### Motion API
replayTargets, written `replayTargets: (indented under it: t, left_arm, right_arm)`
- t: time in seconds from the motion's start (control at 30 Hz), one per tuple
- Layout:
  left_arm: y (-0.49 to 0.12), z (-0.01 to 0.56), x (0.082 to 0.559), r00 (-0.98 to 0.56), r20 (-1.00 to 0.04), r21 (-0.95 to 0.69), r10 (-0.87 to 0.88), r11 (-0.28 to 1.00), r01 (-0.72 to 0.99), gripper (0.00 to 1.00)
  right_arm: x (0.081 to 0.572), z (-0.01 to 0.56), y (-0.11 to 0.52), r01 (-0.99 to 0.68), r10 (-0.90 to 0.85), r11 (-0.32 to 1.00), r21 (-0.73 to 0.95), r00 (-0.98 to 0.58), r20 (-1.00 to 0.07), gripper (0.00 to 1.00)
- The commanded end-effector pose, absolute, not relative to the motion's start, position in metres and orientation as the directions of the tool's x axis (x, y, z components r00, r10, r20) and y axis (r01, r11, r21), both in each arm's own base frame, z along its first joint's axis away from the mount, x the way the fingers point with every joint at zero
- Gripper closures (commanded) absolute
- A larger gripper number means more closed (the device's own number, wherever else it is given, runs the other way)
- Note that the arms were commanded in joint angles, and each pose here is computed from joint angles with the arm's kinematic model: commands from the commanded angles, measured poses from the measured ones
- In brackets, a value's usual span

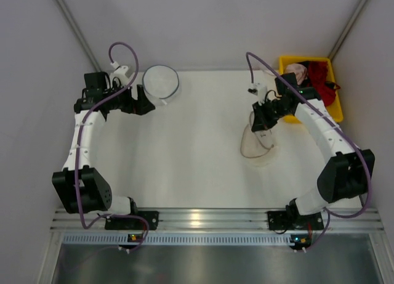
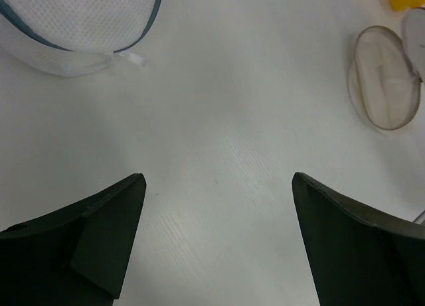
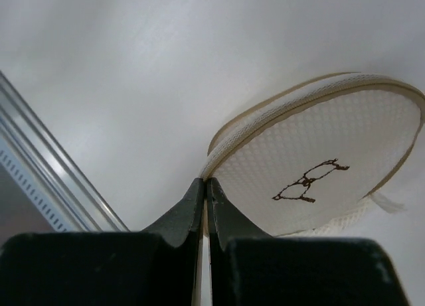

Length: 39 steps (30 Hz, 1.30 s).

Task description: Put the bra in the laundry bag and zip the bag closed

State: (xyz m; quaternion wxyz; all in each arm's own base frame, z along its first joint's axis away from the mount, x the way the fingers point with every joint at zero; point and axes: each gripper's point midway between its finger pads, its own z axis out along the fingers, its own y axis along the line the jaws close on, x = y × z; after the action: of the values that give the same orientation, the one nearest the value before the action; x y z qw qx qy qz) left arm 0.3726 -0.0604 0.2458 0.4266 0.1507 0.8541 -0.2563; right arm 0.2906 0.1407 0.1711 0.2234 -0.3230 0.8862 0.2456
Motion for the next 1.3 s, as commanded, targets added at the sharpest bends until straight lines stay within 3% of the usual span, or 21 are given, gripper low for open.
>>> replayTargets:
  t: [0.0,0.2,0.33,0.4,0.57,0.73,0.9,1.03,1.07,1.17,1.27]
  left_arm:
    - [-0.074,0.253,0.357,-0.585,-0.811,-0.363,0.005,0.78,0.51,0.03]
    - [-0.1,0.233,0.335,-0.66,-0.752,-0.45,-0.011,0.739,0.501,0.12]
    - [-0.119,0.199,0.313,-0.757,-0.653,-0.533,-0.042,0.735,0.419,0.2]
    - [-0.134,0.19,0.306,-0.788,-0.613,-0.577,-0.065,0.717,0.39,0.25]
    - [-0.161,0.152,0.284,-0.867,-0.489,-0.65,-0.095,0.703,0.289,0.27]
    - [-0.201,0.13,0.285,-0.895,-0.437,-0.682,-0.095,0.683,0.26,0.28]
    - [-0.236,0.096,0.281,-0.957,-0.266,-0.748,-0.116,0.651,0.129,0.33]
    - [-0.251,0.081,0.282,-0.97,-0.186,-0.776,-0.154,0.629,0.049,0.44]
    - [-0.255,0.081,0.282,-0.971,-0.18,-0.783,-0.155,0.62,0.046,0.53]
    - [-0.27,0.075,0.285,-0.978,-0.145,-0.806,-0.152,0.591,0.028,0.63]
    - [-0.276,0.069,0.288,-0.981,-0.122,-0.806,-0.153,0.591,0.008,0.62]
  right_arm:
    - [0.295,0.211,0.191,-0.753,-0.418,0.522,0.4,-0.635,-0.649,1.0]
    - [0.297,0.247,0.238,-0.801,-0.347,0.333,0.498,-0.595,-0.725,1.0]
    - [0.305,0.272,0.262,-0.808,-0.244,0.211,0.55,-0.588,-0.771,1.0]
    - [0.304,0.267,0.266,-0.735,-0.196,0.22,0.641,-0.678,-0.709,1.0]
    - [0.321,0.25,0.271,-0.69,-0.136,0.25,0.679,-0.719,-0.681,1.0]
    - [0.328,0.25,0.272,-0.676,-0.122,0.259,0.69,-0.732,-0.671,1.0]
    - [0.331,0.254,0.274,-0.663,-0.108,0.257,0.703,-0.743,-0.661,1.0]
    - [0.33,0.256,0.274,-0.66,-0.105,0.253,0.707,-0.745,-0.659,1.0]
    - [0.33,0.256,0.274,-0.658,-0.104,0.253,0.709,-0.747,-0.656,1.0]
    - [0.33,0.255,0.273,-0.652,-0.101,0.252,0.715,-0.753,-0.651,1.0]
    - [0.33,0.256,0.273,-0.647,-0.096,0.245,0.722,-0.757,-0.646,1.0]
